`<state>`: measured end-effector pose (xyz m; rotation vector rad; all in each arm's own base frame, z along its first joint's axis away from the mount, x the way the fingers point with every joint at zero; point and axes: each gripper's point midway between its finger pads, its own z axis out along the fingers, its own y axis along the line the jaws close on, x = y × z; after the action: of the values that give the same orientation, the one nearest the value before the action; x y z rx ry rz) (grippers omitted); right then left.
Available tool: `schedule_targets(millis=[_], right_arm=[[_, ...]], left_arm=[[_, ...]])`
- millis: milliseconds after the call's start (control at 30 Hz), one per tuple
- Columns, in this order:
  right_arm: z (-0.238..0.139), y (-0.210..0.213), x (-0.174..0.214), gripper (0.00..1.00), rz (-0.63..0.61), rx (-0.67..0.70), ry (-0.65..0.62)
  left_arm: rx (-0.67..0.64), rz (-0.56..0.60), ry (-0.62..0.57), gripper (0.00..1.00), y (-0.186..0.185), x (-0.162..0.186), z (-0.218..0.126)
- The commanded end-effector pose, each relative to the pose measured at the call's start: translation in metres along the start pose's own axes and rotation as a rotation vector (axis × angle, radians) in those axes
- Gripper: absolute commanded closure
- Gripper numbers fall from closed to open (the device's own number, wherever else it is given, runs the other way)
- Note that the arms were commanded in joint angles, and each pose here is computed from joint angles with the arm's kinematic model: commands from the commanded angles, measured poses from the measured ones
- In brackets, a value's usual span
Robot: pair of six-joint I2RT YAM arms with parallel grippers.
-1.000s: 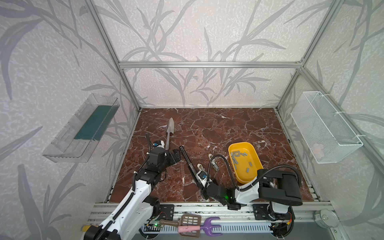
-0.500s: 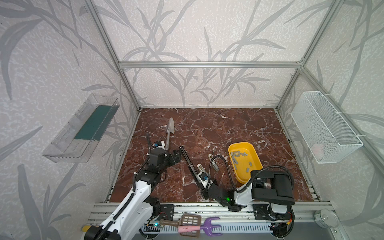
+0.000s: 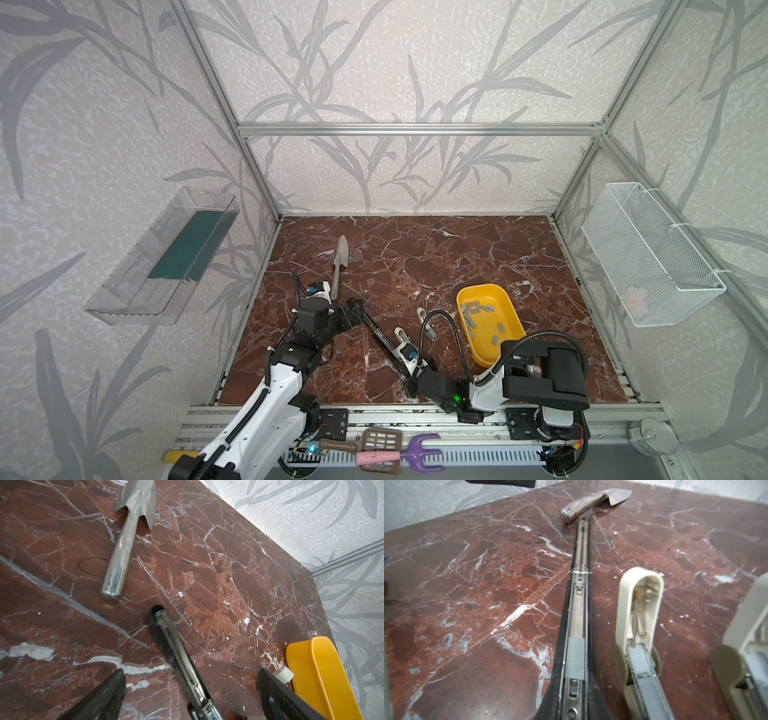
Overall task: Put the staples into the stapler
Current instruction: 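Swing the left gripper over the black stapler's raised top arm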
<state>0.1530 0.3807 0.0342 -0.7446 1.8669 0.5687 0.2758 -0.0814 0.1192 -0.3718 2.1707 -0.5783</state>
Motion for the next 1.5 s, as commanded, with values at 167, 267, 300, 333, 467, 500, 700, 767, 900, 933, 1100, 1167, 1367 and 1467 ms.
schedule_targets(millis=[167, 267, 300, 333, 467, 500, 700, 767, 900, 933, 1100, 1167, 1367, 1467], right_arm=[[-0.001, 0.003, -0.007, 0.93, 0.052, 0.003, -0.031], [-0.001, -0.001, -0.006, 0.95, 0.09, 0.027, -0.028], [-0.001, -0.002, -0.005, 0.96, 0.106, 0.032, -0.025], [-0.001, -0.003, -0.005, 0.96, 0.12, 0.034, -0.02], [-0.002, -0.001, -0.001, 0.97, 0.143, 0.028, -0.002], [-0.001, -0.001, -0.001, 0.98, 0.144, 0.027, 0.002], [-0.004, 0.002, -0.006, 1.0, 0.213, 0.019, 0.023], [-0.005, 0.004, -0.008, 1.0, 0.225, 0.017, 0.039], [-0.004, 0.006, -0.007, 1.0, 0.201, 0.005, 0.037], [-0.003, 0.008, -0.006, 1.0, 0.189, -0.001, 0.035], [-0.005, 0.014, -0.004, 1.0, 0.193, -0.035, 0.017], [-0.006, 0.017, -0.006, 1.0, 0.176, -0.037, 0.01], [-0.005, 0.019, -0.001, 1.0, 0.147, -0.039, 0.018], [-0.005, 0.016, 0.002, 1.0, 0.141, -0.029, 0.016]], left_arm=[[0.003, -0.053, 0.028, 0.01, 0.007, 0.013, 0.01], [-0.011, -0.092, 0.05, 0.01, 0.015, 0.023, 0.017], [-0.014, -0.108, 0.059, 0.01, 0.017, 0.027, 0.019], [-0.01, -0.124, 0.065, 0.01, 0.018, 0.03, 0.022], [0.009, -0.182, 0.098, 0.01, 0.018, 0.04, 0.03], [0.017, -0.199, 0.104, 0.01, 0.018, 0.044, 0.032], [0.079, -0.277, 0.146, 0.01, 0.011, 0.057, 0.045], [0.106, -0.283, 0.173, 0.01, 0.005, 0.061, 0.052], [0.095, -0.274, 0.213, 0.01, 0.006, 0.067, 0.068], [0.093, -0.276, 0.219, 0.01, 0.006, 0.069, 0.072], [0.125, -0.3, 0.266, 0.01, 0.004, 0.079, 0.094], [0.162, -0.319, 0.262, 0.01, 0.0, 0.078, 0.102], [0.202, -0.317, 0.214, 0.02, 0.0, 0.069, 0.108], [0.197, -0.275, 0.193, 0.03, -0.003, 0.062, 0.102]])
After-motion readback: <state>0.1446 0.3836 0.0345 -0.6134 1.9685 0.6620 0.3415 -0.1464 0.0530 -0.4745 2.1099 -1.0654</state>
